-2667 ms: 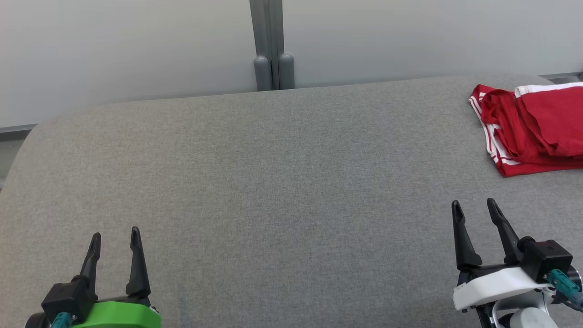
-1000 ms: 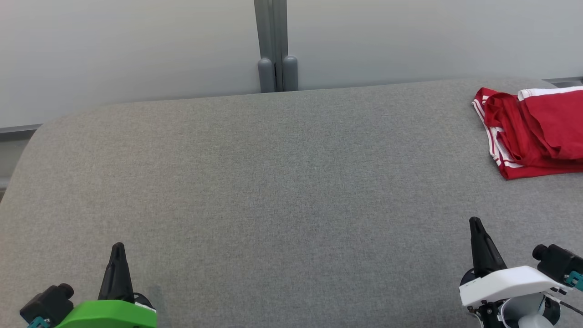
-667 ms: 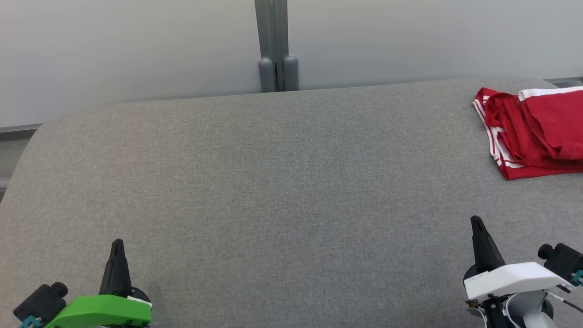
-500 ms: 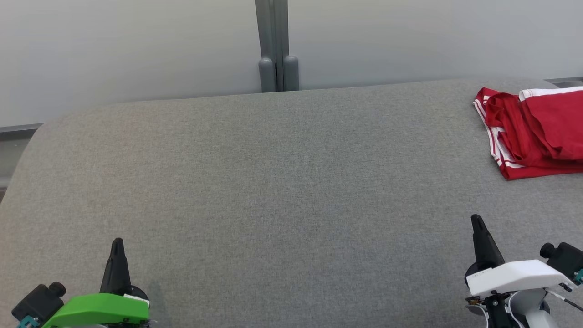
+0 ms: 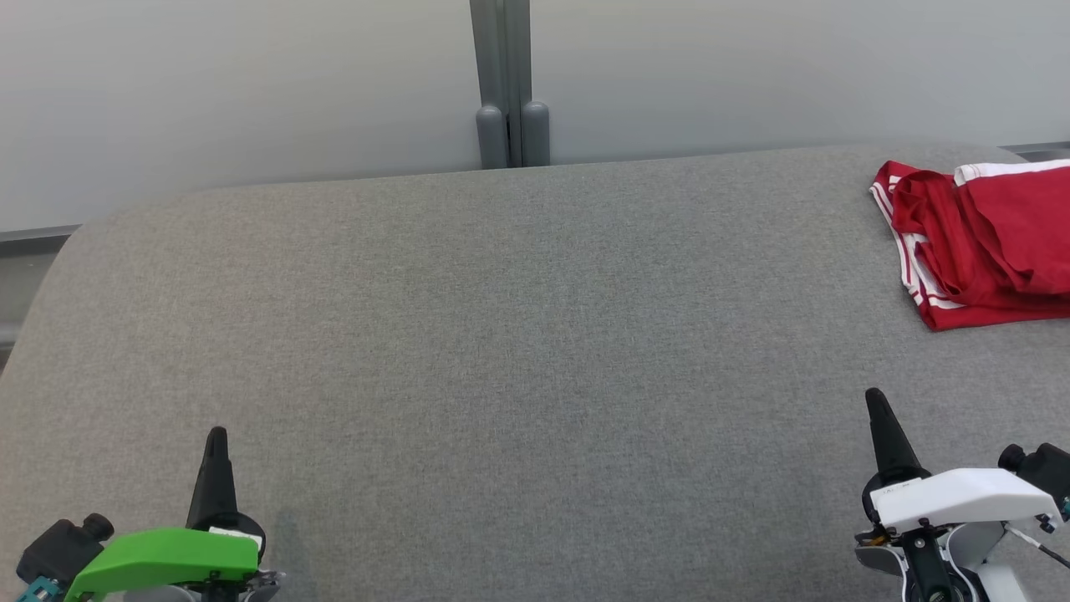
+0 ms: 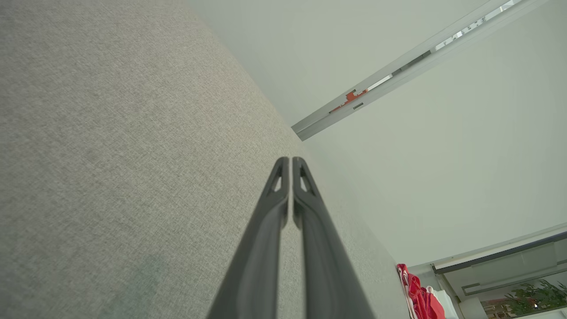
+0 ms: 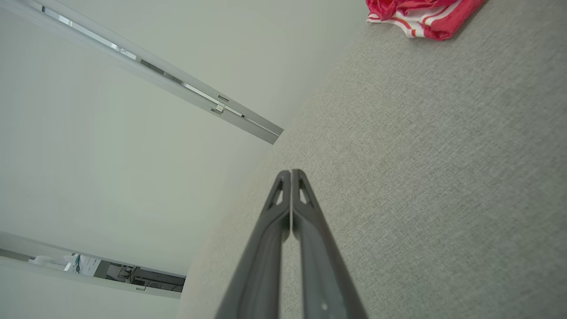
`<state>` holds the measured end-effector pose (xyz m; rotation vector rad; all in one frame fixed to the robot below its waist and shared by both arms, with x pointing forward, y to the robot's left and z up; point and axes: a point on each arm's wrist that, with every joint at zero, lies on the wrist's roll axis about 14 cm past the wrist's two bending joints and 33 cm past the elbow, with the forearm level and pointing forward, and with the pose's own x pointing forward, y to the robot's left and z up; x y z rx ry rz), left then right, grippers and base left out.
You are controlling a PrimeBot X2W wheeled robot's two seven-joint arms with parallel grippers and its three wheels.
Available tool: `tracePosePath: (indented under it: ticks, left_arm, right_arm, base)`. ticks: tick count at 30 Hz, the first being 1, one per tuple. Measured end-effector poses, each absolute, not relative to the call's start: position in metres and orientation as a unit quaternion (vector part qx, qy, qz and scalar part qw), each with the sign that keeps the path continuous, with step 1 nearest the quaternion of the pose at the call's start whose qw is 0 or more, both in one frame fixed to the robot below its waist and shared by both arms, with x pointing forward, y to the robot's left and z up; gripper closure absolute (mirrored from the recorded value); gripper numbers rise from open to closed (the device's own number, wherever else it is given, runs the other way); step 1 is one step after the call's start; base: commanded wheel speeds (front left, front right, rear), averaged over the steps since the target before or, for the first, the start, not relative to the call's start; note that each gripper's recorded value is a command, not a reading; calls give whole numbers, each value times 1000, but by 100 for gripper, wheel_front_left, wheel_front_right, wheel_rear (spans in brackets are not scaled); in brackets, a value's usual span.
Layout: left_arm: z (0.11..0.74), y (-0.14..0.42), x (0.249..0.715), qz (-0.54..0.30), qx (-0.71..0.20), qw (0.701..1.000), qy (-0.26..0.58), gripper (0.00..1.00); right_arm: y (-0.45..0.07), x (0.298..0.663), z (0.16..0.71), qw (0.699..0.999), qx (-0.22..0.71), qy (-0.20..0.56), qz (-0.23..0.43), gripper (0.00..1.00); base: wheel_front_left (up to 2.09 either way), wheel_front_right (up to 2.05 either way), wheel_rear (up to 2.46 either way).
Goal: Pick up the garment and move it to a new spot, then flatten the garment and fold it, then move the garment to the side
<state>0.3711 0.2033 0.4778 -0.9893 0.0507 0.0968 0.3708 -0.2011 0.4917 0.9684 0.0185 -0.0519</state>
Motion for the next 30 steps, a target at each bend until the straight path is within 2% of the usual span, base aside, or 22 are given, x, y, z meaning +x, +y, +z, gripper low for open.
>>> tracePosePath:
  ticks: [30]
  left_arm:
    - [488,201,380,31,-604,796,18,100]
  right_arm:
    - [-202,379,495,801,598,11,-21,100]
  base:
    - [0,0,0]
